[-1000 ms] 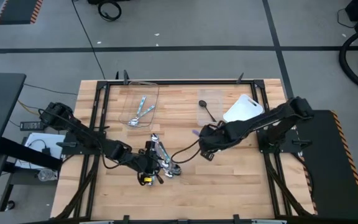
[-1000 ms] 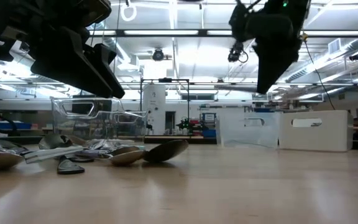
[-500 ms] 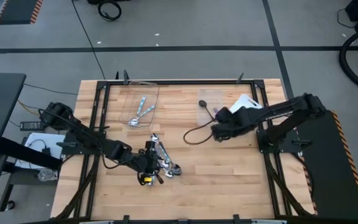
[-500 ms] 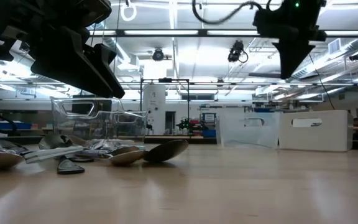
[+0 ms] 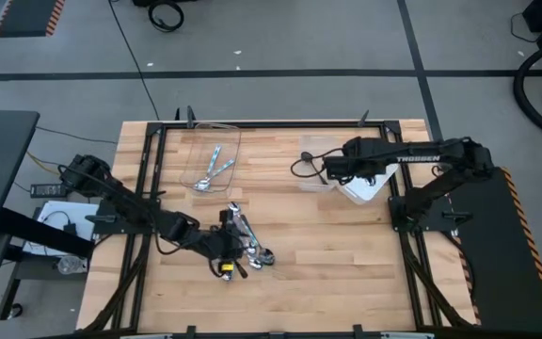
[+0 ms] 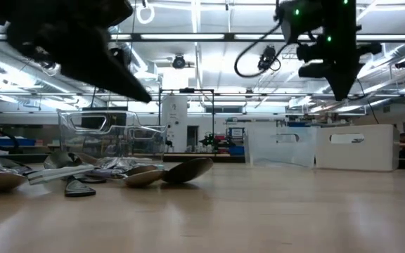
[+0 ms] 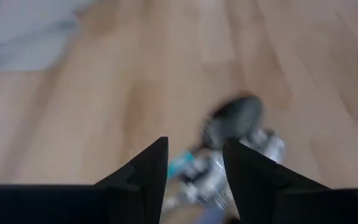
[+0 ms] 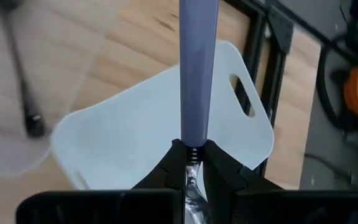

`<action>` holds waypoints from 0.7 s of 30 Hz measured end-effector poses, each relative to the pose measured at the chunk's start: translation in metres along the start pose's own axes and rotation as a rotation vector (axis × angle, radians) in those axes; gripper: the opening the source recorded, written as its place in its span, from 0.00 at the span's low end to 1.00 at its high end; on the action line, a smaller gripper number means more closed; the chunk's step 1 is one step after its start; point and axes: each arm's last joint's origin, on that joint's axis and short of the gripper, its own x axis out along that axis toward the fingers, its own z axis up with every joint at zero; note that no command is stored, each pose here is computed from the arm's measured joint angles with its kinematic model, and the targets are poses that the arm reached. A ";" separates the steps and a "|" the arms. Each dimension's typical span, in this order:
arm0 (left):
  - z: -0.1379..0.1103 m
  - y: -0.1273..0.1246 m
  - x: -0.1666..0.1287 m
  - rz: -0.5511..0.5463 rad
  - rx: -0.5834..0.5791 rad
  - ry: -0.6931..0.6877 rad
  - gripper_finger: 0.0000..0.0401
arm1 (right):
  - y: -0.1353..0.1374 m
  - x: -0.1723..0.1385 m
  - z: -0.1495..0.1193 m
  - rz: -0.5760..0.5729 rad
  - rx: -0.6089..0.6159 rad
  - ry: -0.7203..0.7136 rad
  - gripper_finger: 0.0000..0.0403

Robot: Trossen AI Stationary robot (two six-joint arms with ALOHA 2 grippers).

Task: Sort silverware by color (type)
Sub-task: Put the purple spoon into the white bin

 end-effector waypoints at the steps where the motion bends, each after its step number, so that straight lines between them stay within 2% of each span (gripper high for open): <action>1: 0.002 0.002 0.001 0.026 -0.021 -0.021 0.40 | 0.000 0.006 0.000 -0.010 0.025 0.012 0.10; 6: 0.007 0.007 0.003 0.057 -0.043 -0.063 0.40 | -0.003 0.032 -0.007 -0.042 0.169 0.026 0.10; 13: 0.006 0.006 0.003 0.047 0.087 -0.053 0.40 | -0.007 0.060 -0.023 0.061 0.392 0.025 0.10; 21: 0.007 0.008 0.004 0.054 0.184 -0.052 0.40 | -0.009 0.081 -0.032 0.062 0.478 0.138 0.10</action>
